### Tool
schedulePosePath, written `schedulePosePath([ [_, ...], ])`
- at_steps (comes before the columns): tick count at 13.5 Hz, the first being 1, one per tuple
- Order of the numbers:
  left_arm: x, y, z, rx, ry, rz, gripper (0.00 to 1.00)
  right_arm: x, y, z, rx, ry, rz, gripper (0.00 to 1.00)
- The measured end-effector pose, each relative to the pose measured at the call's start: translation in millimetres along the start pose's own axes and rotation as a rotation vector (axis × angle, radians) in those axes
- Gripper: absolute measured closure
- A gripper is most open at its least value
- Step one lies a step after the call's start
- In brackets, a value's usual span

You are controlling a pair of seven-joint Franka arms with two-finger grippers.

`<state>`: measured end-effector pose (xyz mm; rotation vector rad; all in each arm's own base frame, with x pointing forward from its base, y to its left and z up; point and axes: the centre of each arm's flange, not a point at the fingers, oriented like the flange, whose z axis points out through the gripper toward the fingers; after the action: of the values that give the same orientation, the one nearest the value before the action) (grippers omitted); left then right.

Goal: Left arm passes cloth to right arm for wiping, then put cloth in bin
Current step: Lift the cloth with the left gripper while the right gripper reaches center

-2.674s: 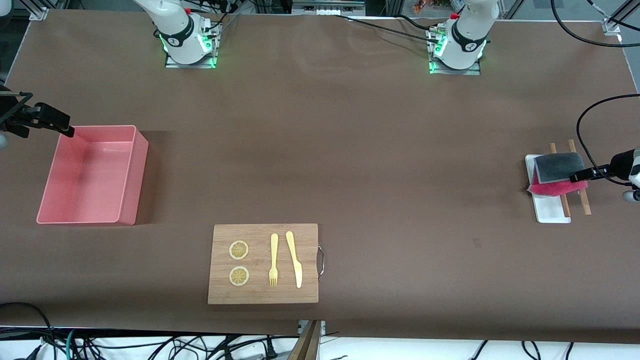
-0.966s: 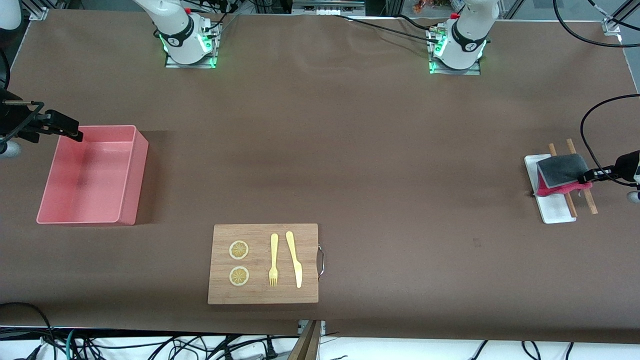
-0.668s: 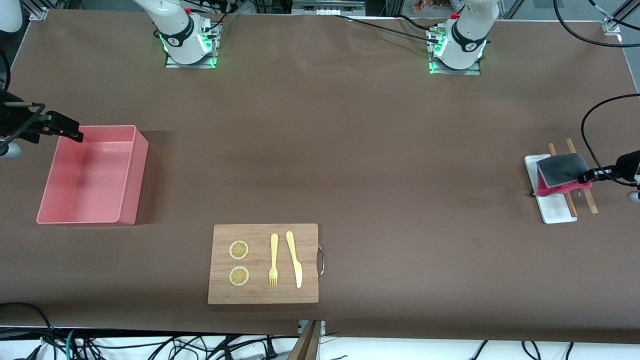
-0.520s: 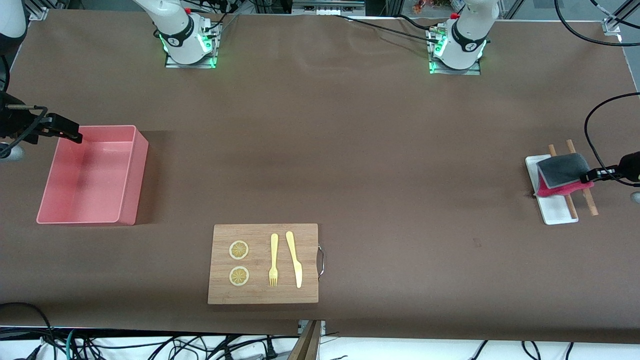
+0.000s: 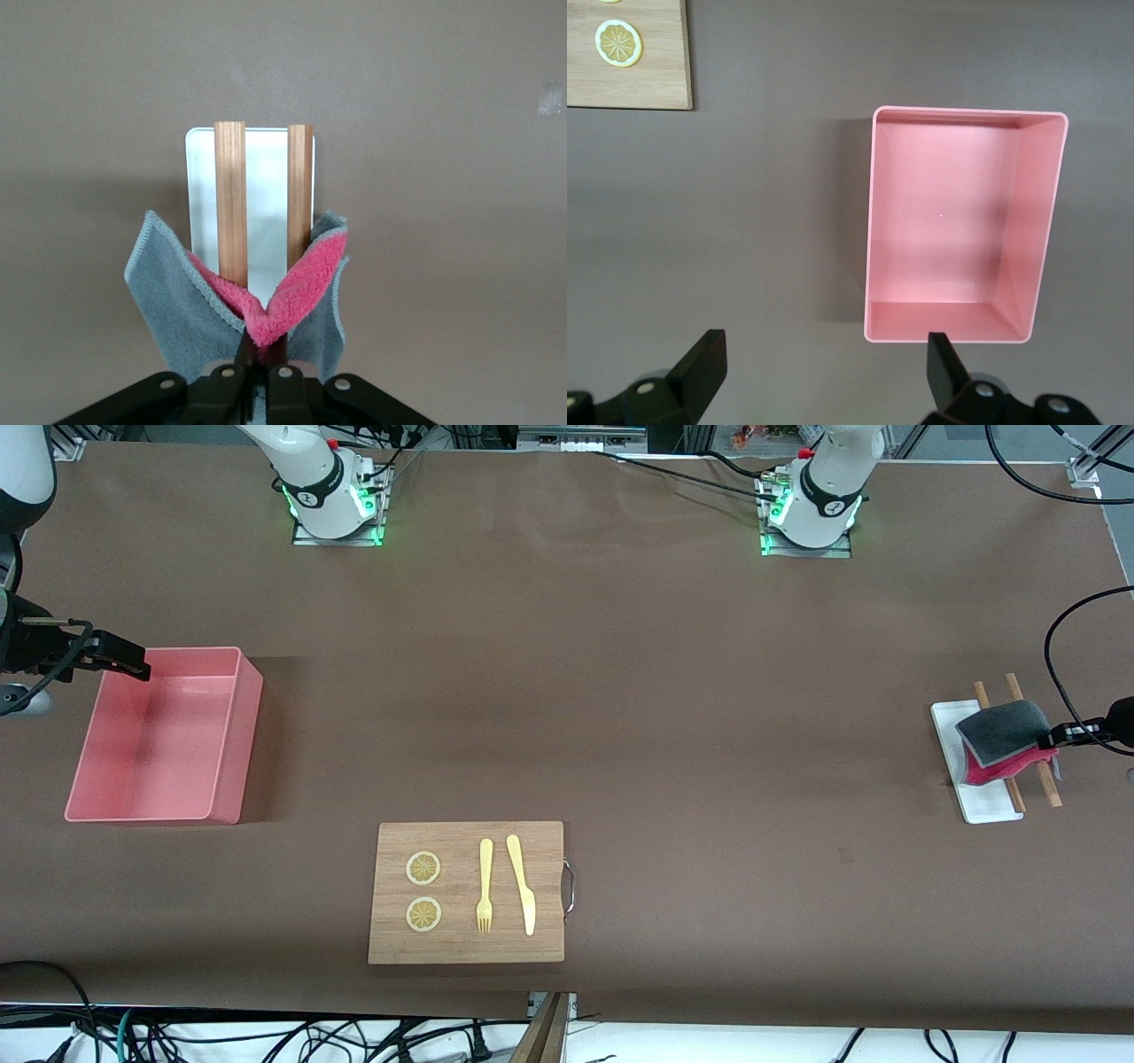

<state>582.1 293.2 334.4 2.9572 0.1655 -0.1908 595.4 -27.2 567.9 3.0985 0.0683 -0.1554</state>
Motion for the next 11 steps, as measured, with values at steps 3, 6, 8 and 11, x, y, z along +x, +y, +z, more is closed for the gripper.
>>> schedulePosePath([
  [3,10,34,-37,-0.026,-0.046,0.045,0.93,0,0,0,0.000,0.000,0.000,0.00],
  [6,20,85,-71,-0.031,-0.078,0.055,0.93,0,-1,0,0.000,0.000,-0.001,0.00],
  [8,25,129,-89,-0.072,-0.092,0.034,0.93,0,-1,1,0.000,-0.001,0.001,0.00],
  [11,30,197,-93,-0.124,-0.119,-0.008,0.93,8,-10,13,0.048,-0.019,0.039,0.00],
])
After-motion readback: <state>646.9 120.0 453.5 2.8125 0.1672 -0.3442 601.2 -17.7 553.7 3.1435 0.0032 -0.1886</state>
